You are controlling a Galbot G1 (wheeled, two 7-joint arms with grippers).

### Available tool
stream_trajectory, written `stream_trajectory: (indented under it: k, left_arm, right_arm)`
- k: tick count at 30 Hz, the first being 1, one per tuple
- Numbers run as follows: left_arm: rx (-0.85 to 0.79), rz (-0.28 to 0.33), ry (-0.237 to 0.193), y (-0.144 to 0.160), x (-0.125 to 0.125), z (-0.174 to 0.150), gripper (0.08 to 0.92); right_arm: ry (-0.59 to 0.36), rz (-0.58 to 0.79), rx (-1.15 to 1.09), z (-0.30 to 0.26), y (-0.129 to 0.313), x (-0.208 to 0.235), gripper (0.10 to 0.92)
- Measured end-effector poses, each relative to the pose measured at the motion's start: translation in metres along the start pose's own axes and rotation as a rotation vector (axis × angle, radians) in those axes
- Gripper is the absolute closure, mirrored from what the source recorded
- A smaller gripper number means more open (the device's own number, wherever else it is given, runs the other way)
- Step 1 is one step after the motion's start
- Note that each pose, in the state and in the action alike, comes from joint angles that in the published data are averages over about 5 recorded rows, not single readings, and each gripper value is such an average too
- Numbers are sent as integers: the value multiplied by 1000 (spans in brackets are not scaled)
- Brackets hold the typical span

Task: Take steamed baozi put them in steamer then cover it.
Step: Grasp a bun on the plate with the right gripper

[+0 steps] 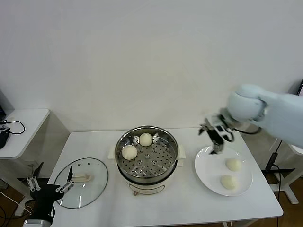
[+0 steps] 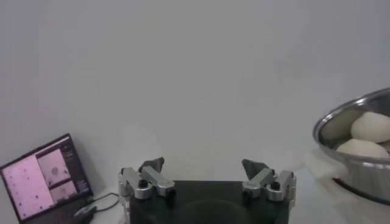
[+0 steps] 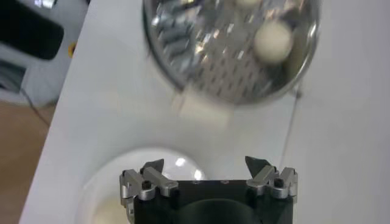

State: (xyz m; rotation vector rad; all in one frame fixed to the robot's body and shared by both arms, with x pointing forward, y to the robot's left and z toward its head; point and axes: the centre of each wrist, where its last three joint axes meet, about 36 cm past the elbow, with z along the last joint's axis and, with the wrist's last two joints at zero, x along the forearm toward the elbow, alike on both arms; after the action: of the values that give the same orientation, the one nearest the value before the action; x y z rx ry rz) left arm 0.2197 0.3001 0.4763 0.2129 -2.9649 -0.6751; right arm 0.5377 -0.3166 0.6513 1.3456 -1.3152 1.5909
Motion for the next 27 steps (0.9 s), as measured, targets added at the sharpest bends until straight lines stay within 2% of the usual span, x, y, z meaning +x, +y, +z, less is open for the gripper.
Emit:
stream_trajectory:
  k: [13, 27]
  left_arm:
    - [0, 3, 19, -5, 8, 0, 177]
    - [-6, -1, 26, -4, 13, -2, 177]
  right_arm:
    - [59, -53, -93, 65, 73, -70, 200]
    - [78, -73, -127, 75, 88, -125, 199]
